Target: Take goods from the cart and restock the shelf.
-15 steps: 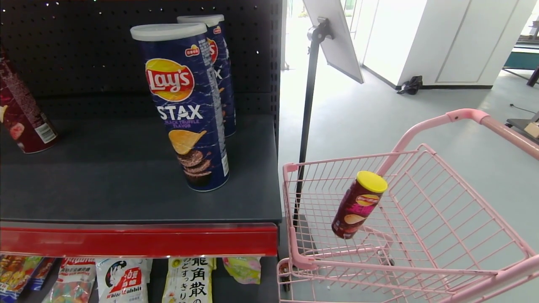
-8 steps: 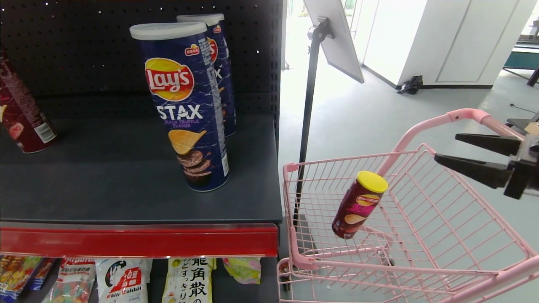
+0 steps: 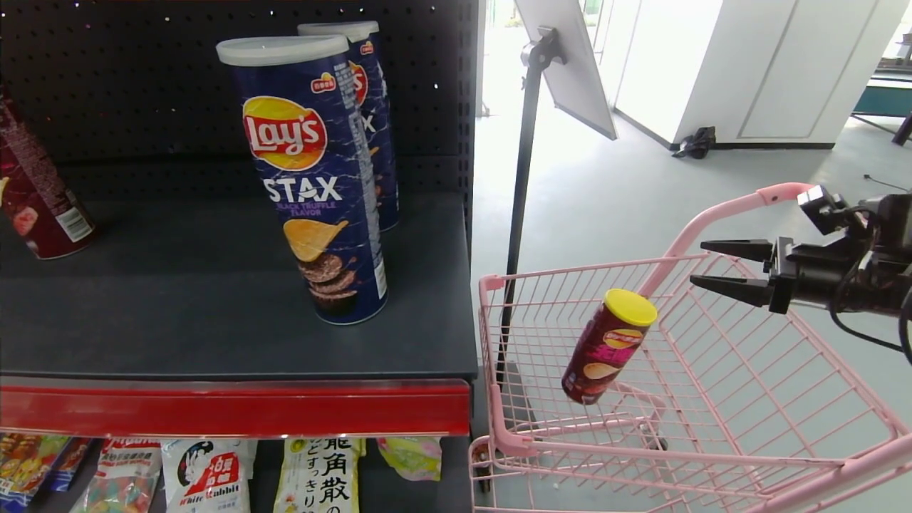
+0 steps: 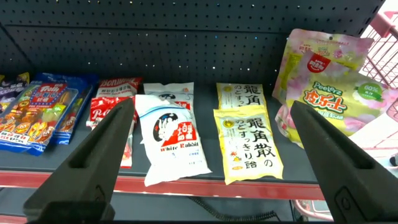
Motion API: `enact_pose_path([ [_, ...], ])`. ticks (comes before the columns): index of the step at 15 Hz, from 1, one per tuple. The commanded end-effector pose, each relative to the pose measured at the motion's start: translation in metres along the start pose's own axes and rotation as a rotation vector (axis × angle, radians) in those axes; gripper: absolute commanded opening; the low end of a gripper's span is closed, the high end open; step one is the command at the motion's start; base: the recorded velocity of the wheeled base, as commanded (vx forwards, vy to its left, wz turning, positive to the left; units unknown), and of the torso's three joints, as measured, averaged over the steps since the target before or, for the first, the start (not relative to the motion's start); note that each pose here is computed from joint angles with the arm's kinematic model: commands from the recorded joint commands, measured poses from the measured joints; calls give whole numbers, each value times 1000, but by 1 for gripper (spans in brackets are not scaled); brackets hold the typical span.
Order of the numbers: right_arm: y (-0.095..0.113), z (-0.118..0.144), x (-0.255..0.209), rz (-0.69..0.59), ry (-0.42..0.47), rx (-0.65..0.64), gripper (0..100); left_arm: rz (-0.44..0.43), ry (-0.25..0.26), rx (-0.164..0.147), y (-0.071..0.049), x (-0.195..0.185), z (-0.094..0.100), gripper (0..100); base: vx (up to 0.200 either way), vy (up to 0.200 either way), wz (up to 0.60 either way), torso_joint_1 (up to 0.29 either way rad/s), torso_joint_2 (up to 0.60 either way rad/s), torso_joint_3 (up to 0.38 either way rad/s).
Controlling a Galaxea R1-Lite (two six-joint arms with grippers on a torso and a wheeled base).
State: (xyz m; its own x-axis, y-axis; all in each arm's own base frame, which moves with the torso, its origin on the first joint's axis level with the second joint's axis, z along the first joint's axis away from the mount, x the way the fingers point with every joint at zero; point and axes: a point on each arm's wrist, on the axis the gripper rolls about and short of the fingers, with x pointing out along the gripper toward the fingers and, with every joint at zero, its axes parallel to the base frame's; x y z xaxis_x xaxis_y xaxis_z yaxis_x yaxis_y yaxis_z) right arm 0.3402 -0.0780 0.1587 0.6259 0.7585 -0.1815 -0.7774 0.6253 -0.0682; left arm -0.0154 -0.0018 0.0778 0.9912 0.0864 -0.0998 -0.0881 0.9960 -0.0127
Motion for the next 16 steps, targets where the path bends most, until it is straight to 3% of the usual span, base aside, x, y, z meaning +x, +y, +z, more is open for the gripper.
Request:
enact_pose_path([
  [1, -27, -43, 4, -11, 35, 72, 100, 0, 1, -1, 0, 0, 0, 100, 0, 0, 0, 0, 0, 0],
  [5, -29, -71, -4, -19, 60, 103, 100, 0, 1, -1, 0, 0, 0, 100, 0, 0, 0, 0, 0, 0],
  [8, -10, -83, -6, 30, 63, 137, 100, 0, 1, -1, 0, 0, 0, 100, 0, 0, 0, 0, 0, 0],
  [16, 11, -93, 27, 142, 84, 128, 100, 0, 1, -1, 0, 0, 0, 100, 0, 0, 0, 0, 0, 0],
])
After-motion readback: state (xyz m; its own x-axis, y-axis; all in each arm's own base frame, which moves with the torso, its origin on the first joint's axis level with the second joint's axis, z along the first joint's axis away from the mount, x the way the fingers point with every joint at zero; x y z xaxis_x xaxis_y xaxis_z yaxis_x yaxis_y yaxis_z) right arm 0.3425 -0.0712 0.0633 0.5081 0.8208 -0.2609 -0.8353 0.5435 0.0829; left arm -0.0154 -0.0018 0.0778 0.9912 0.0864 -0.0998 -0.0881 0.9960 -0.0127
